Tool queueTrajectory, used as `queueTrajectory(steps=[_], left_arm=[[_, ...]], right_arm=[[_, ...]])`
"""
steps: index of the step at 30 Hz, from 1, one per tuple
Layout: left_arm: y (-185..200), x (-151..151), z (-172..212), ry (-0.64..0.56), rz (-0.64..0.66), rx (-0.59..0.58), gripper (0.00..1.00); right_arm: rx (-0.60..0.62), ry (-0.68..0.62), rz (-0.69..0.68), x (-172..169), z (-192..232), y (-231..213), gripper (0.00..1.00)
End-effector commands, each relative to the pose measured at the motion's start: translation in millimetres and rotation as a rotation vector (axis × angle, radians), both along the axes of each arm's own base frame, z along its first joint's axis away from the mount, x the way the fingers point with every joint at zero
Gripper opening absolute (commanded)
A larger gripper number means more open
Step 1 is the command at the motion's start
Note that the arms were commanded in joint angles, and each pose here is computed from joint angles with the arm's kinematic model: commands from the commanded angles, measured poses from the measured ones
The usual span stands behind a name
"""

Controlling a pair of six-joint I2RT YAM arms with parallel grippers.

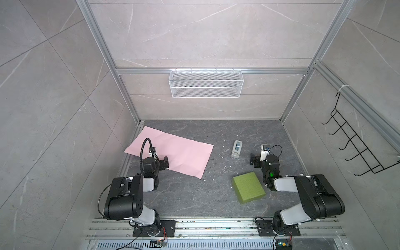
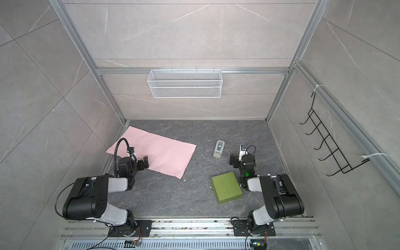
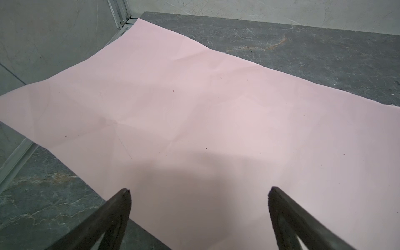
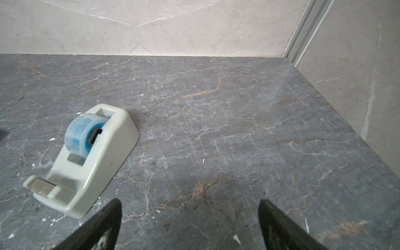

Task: Wrap the gift box in paper

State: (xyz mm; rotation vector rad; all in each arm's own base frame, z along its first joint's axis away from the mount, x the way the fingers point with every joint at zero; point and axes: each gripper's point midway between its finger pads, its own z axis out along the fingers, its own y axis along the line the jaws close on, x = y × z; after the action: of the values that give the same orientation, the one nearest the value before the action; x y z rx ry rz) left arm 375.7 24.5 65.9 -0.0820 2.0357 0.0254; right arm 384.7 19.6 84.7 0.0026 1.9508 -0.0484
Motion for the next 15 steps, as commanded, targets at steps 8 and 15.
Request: queueTrajectory(steps=[8,15], left_arm=[[2.9,9.8,19.4,-0.071,0.007,0.003,1.0],[2.8,9.8,19.7,-0.072,0.007,0.002,1.0]], right_arm=[[-0.011,-0.03,0.017,3.2,7.8,2.5,0.99],[-0.01,-0.029,0.016,2.9,7.4,2.3,0.99]])
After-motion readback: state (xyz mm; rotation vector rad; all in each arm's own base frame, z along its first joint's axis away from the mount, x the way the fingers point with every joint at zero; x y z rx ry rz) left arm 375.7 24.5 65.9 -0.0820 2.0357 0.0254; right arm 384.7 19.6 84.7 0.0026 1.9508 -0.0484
